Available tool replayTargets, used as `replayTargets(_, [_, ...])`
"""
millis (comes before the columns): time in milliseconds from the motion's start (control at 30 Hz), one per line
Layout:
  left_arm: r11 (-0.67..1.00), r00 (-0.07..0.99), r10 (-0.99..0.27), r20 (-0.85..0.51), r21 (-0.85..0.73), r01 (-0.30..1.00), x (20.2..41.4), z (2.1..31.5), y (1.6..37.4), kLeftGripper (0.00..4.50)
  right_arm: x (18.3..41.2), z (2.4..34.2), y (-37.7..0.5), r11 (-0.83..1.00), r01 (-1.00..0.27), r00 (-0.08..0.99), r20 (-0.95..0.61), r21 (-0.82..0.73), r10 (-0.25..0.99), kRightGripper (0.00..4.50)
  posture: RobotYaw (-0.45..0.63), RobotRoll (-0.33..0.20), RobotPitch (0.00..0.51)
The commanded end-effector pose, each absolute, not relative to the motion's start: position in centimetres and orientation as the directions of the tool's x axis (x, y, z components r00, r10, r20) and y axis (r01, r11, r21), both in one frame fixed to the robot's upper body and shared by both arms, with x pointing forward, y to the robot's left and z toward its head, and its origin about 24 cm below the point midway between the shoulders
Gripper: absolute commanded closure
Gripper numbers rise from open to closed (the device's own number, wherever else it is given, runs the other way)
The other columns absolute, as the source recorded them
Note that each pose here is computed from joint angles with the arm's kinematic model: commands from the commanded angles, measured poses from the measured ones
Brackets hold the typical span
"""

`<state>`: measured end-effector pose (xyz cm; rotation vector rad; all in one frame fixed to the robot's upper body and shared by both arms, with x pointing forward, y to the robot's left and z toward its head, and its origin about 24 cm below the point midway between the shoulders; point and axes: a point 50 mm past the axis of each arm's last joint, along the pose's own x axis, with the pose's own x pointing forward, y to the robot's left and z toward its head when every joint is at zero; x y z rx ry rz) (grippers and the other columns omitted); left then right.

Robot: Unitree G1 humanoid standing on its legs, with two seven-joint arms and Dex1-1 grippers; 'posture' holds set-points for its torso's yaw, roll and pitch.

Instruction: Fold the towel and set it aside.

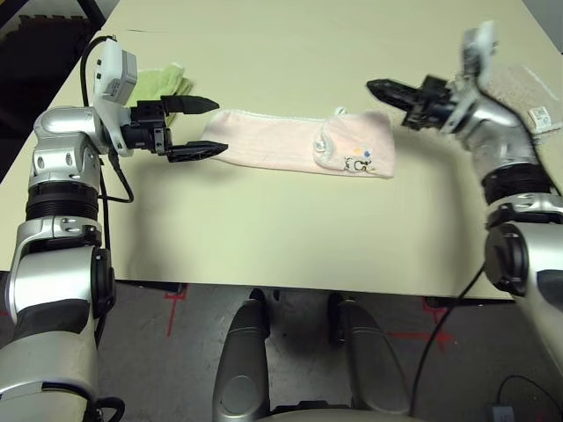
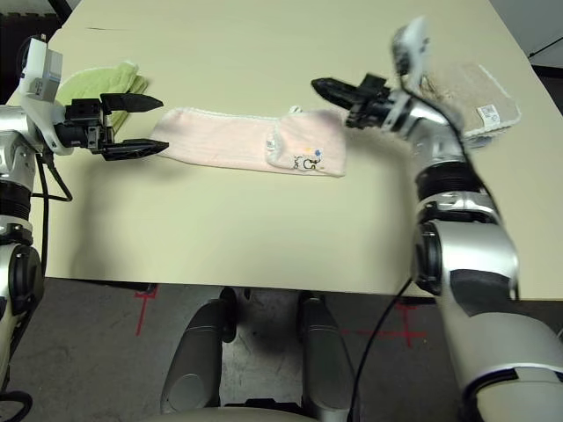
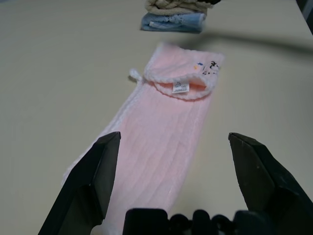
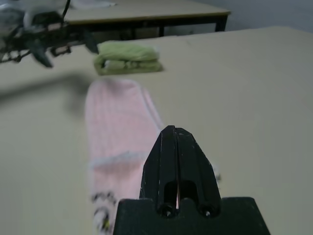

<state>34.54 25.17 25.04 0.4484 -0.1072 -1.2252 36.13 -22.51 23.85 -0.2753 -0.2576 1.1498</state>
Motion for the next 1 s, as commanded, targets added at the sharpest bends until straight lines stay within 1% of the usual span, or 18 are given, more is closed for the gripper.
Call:
replayTargets(33, [0.254, 0.337, -0.926, -0.167, 0.384, 0.888, 34.8, 24.7, 24.9, 0.0, 34.8, 23.1, -23.2, 0.278, -0.894, 0.311, -0.041, -0.351, 0.949, 4.47, 0.0, 0.0, 0.247])
replayTargets(133, [0.248, 0.331, -0.929, -0.165, 0.384, 0.889, 34.9, 24.7, 24.7, 0.0, 33.7, 21.9, -24.1, 0.215, -0.924, 0.269, -0.136, -0.317, 0.953, 4.47, 0.0, 0.0, 0.246])
replayTargets(267, [0.243, 0.326, -0.931, -0.167, 0.382, 0.892, 34.8, 24.6, 24.8, 0.0, 33.1, 20.9, -24.9, 0.193, -0.933, 0.264, -0.212, -0.305, 0.941, 4.47, 0.0, 0.0, 0.245])
replayTargets(533, [0.253, 0.335, -0.928, -0.165, 0.382, 0.889, 34.8, 24.7, 25.0, 0.0, 33.1, 20.5, -25.1, 0.179, -0.924, 0.27, -0.244, -0.339, 0.931, 4.47, 0.01, 0.0, 0.239])
replayTargets(667, [0.277, 0.36, -0.92, -0.155, 0.392, 0.877, 34.8, 24.9, 25.2, 0.0, 33.1, 20.4, -25.1, 0.173, -0.915, 0.275, -0.25, -0.364, 0.928, 4.47, 0.02, 0.0, 0.238])
replayTargets(733, [0.321, 0.405, -0.905, -0.129, 0.417, 0.85, 34.9, 25.2, 25.6, 0.0, 33.0, 20.4, -25.0, 0.179, -0.906, 0.286, -0.242, -0.385, 0.927, 4.02, 0.01, 0.0, 0.238])
replayTargets(800, [0.408, 0.475, -0.878, -0.054, 0.432, 0.804, 35.2, 26.1, 26.0, 0.0, 33.0, 20.3, -25.0, 0.184, -0.901, 0.292, -0.235, -0.394, 0.927, 3.49, 0.01, 0.0, 0.239])
replayTargets(833, [0.422, 0.485, -0.873, -0.045, 0.429, 0.799, 35.2, 26.2, 26.3, 0.0, 32.9, 20.2, -25.0, 0.189, -0.901, 0.294, -0.229, -0.391, 0.928, 3.13, 0.01, 0.0, 0.239])
replayTargets(900, [0.405, 0.474, -0.878, -0.069, 0.419, 0.812, 34.9, 26.0, 26.5, 0.0, 32.8, 20.2, -25.0, 0.19, -0.903, 0.292, -0.228, -0.385, 0.929, 2.39, 0.01, 0.0, 0.239])
replayTargets(1000, [0.43, 0.482, -0.874, -0.062, 0.364, 0.827, 34.8, 26.4, 27.0, 0.0, 32.6, 20.2, -25.0, 0.19, -0.905, 0.291, -0.229, -0.381, 0.929, 1.27, 0.02, 0.0, 0.245])
